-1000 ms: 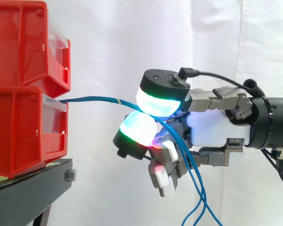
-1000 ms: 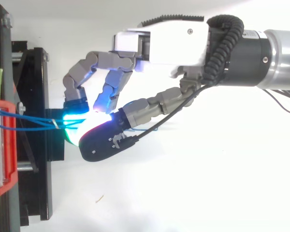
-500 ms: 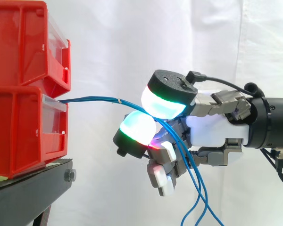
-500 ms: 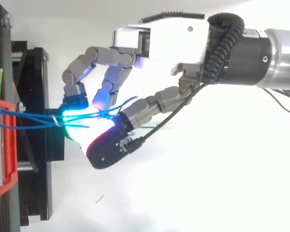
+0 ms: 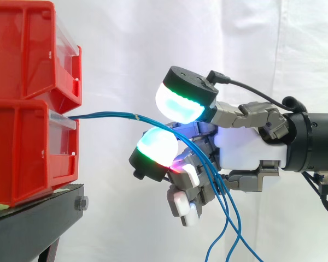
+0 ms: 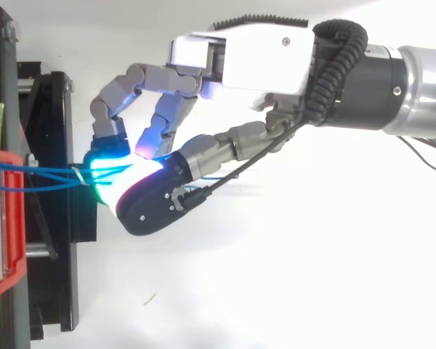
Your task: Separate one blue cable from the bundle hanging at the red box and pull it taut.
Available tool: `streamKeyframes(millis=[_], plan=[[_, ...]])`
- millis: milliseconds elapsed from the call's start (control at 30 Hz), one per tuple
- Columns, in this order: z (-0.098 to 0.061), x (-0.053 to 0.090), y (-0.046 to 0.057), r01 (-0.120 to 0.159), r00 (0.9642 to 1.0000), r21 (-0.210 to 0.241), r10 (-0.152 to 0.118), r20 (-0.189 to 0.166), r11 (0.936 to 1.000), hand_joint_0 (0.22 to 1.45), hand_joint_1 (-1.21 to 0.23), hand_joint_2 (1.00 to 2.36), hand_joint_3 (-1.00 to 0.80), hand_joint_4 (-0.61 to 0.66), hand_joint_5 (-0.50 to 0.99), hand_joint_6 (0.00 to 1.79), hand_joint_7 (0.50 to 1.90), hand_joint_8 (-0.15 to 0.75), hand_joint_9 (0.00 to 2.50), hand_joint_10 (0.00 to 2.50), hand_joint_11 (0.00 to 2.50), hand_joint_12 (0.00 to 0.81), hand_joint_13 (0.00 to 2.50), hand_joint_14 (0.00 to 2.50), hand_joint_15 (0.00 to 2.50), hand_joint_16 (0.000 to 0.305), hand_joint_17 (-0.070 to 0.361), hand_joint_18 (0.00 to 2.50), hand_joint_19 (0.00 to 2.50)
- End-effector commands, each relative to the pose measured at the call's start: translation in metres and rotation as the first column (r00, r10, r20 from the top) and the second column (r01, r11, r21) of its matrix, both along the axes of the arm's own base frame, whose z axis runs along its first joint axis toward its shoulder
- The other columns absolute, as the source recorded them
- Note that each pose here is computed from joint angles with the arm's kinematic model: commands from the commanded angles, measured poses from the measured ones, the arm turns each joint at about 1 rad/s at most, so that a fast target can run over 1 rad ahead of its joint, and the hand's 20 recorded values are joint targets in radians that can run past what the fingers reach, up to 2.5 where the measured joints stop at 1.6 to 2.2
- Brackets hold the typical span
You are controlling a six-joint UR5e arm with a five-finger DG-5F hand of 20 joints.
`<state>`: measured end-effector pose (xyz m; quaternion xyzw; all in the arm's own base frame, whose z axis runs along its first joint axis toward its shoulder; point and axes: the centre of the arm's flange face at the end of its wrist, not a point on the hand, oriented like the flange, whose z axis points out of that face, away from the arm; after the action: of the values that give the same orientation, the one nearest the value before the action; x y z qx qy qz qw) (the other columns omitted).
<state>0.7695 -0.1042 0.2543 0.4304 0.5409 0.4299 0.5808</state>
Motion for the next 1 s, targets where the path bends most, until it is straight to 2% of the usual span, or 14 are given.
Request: streamKeyframes(millis=[0,167,300,567,867,967], plan=[[0.0001,0.0002,-0.0002,0.003,1.0,0.002,-0.003,0.001,1.0,0.62,-0.47,1.0,-0.47,0.13,-0.16,0.88,1.04,0.346,1.1,0.02,0.91,0.369,1.05,0.02,0.58,0.041,0.092,0.96,0.54],[0.0,0.0,-0.0003,0.005,1.0,0.002,-0.005,0.0,1.0,0.61,-0.5,1.01,-0.24,0.17,-0.17,0.89,0.98,0.387,1.1,0.02,1.07,0.414,1.05,0.02,0.58,0.05,0.113,1.02,0.53],[0.0,0.0,-0.0003,0.005,1.0,-0.001,-0.005,0.0,1.0,0.6,-0.63,1.01,-0.17,0.2,-0.18,0.9,0.96,0.398,1.1,0.02,1.11,0.428,1.06,0.02,0.58,0.052,0.118,1.04,0.52],[-0.0006,0.0001,0.0019,0.004,1.0,-0.011,-0.004,0.0,0.9999,0.64,-0.78,1.01,-0.24,0.12,-0.2,0.91,1.0,0.363,1.07,0.02,1.2,0.389,1.03,0.02,0.62,0.046,0.104,1.01,0.55],[-0.0011,0.0001,0.0052,0.001,1.0,-0.011,-0.001,-0.005,0.9999,0.67,-0.84,1.01,-0.31,0.12,-0.2,0.93,0.97,0.344,1.1,0.01,1.36,0.388,1.12,0.02,0.83,0.045,0.102,1.02,0.58],[-0.0011,0.0003,0.0064,-0.001,1.0,-0.011,0.001,-0.005,0.9999,0.71,-0.9,1.01,-0.31,0.13,-0.21,0.94,1.0,0.346,1.11,0.01,1.42,0.389,1.15,0.03,0.89,0.046,0.103,1.04,0.57]])
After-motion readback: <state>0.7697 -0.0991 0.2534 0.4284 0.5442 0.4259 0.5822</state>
